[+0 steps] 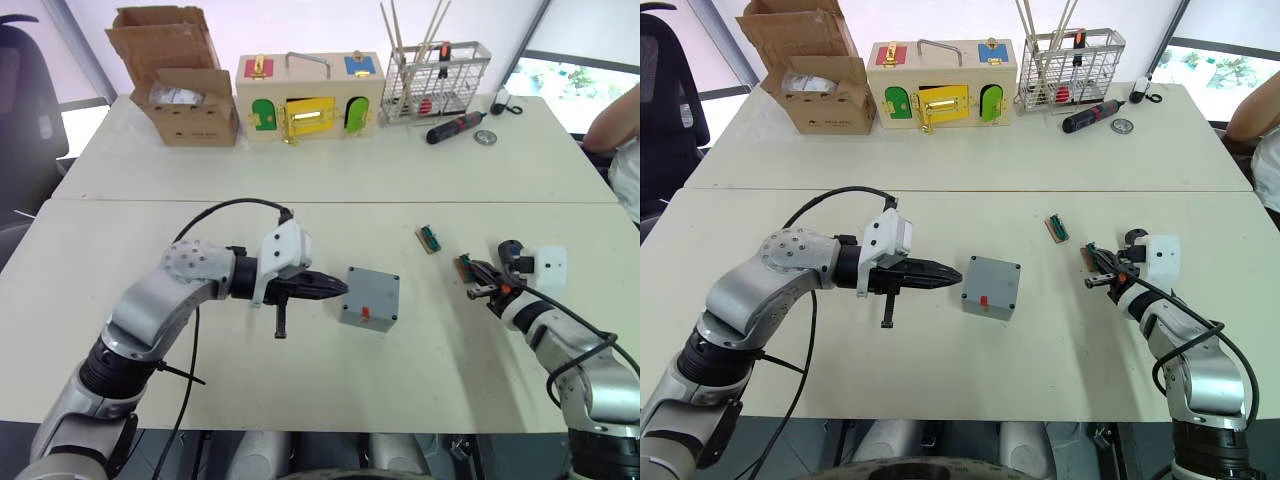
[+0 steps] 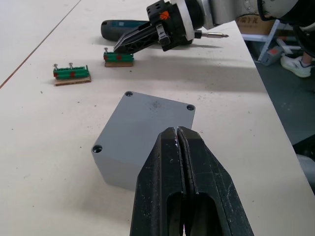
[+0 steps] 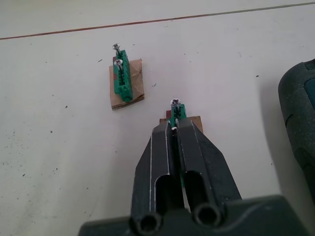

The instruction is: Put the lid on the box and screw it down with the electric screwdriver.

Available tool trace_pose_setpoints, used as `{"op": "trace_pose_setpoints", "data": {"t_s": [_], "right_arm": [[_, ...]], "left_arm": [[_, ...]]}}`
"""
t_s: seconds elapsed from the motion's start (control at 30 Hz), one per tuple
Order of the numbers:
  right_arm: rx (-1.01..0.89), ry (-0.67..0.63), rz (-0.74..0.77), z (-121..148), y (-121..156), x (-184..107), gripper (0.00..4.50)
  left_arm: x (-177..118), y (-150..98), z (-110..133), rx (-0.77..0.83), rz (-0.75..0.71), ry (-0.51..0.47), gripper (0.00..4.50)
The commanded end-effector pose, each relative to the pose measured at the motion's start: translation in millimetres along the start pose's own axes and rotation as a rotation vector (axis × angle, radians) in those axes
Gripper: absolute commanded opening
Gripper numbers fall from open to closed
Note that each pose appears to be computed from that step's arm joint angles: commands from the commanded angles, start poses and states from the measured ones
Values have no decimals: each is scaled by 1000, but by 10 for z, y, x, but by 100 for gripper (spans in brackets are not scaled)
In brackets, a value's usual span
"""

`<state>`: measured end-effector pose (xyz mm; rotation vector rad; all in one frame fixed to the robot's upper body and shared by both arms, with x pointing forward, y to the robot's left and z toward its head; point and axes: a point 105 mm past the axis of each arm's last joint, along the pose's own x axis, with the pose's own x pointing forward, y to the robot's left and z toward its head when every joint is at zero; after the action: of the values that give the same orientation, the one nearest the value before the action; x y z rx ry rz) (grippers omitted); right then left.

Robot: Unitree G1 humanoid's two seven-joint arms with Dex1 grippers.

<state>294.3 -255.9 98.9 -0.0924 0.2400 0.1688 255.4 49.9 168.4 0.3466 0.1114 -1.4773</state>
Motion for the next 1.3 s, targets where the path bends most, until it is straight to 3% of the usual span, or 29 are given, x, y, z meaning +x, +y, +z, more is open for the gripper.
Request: {"op": "trace_pose_setpoints", "data": {"t_s": [0.03,0.47,0.6,0.8,1.3], "right_arm": [[-12,-53,-16,135,-37,-34,7],[-31,-196,9,599,17,-212,7],[-70,-191,348,689,698,-276,7],[-95,-159,485,639,1074,-234,7],[-95,-140,510,571,1121,-252,7]], "left_arm": [[-9,8,67,36,2,-18,0],[-58,78,-26,14,6,-3,0],[-151,156,-88,19,29,25,0],[-233,231,-177,36,54,73,0],[-207,172,-180,27,55,66,0]]}}
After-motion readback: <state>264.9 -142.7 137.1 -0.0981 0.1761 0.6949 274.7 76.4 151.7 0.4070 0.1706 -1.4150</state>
